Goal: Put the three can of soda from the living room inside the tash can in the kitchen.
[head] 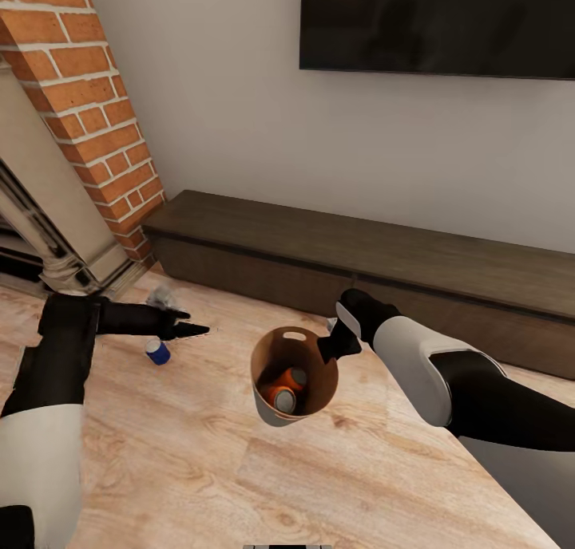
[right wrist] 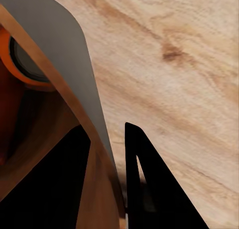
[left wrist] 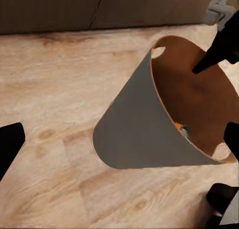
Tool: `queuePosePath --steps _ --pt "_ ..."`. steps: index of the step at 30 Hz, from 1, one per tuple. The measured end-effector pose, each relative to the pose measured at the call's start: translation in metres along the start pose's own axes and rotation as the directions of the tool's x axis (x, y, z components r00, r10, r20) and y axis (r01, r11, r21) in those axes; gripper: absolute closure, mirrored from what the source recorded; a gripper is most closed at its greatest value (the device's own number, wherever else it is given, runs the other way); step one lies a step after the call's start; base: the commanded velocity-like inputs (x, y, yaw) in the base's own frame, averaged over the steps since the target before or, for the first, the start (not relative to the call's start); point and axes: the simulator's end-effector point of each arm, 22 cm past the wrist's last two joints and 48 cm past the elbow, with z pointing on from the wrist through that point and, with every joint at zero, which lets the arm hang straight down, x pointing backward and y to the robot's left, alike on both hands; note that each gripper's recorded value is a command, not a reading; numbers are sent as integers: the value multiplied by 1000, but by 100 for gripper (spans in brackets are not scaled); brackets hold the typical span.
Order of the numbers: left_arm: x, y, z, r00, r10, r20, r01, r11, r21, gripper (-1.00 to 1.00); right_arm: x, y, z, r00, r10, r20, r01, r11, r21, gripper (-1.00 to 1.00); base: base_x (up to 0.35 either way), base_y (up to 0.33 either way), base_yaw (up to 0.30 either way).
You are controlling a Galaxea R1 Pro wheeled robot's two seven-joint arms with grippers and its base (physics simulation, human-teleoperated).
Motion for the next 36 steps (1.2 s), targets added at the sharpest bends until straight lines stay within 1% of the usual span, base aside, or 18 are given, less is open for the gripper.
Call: queuePosePath --steps 2,3,5,6,7,10,12,14,15,16,19,21,22,24,26,28,31,36 --pt "16 25 -4 998 -58 15 58 997 -42 -100 0 0 0 1000 1 0 -1 1000 -2 100 0 0 0" --pt "56 72 2 988 -154 -3 152 974 -167 -100 1 -2 1 1000 14 -1 -14 1000 -8 100 0 0 0" --pt "86 97 10 975 -219 -27 206 948 -243 -100 2 -10 1 1000 24 -2 -24 1000 2 100 0 0 0" --pt "110 116 15 964 -262 -50 233 919 -317 -100 6 -17 4 999 39 -8 -39 999 10 100 0 0 0" --pt "132 131 19 956 -286 -72 240 896 -374 -100 13 -27 9 998 62 -19 -62 998 23 100 0 0 0" --pt "155 143 25 951 -296 -95 232 879 -416 -100 27 -63 16 998 43 -44 -37 991 132 100 0 0 0" --pt "168 149 30 950 -293 -106 219 871 -440 -100 37 -87 20 997 66 -50 -57 984 172 100 0 0 0" --pt "171 151 33 952 -287 -107 211 868 -449 -100 40 -108 22 994 108 -30 -101 979 178 100 0 0 0" --pt "171 151 33 952 -285 -107 210 868 -450 -100 40 -115 20 993 113 -22 -106 976 188 100 0 0 0" --pt "171 151 34 953 -283 -106 208 868 -452 -100 40 -123 22 990 140 -3 -137 975 177 100 0 0 0" --pt "171 152 34 955 -278 -103 204 868 -454 -100 40 -142 18 984 174 32 -177 968 177 100 0 75 0" --pt "172 152 35 955 -276 -104 202 869 -452 -100 43 -152 18 986 162 28 -164 963 212 100 0 199 0" --pt "173 151 39 959 -261 -107 188 873 -449 -100 51 -158 22 985 170 22 -171 961 218 100 0 256 0" --pt "173 151 40 961 -256 -107 183 874 -450 -100 58 -160 27 986 164 9 -161 959 232 100 0 274 0" --pt "177 151 42 960 -256 -115 180 875 -450 -100 68 -156 37 984 181 -4 -176 962 211 100 0 296 0" --pt "183 152 45 957 -262 -126 177 869 -463 -100 75 -149 50 981 192 5 -190 965 183 100 0 304 0" --pt "186 152 52 956 -264 -128 172 858 -483 -100 80 -146 59 980 199 15 -198 965 172 100 0 309 0" --pt "185 150 58 956 -264 -125 172 855 -489 -100 83 -146 63 969 246 26 -247 960 135 100 0 312 0"
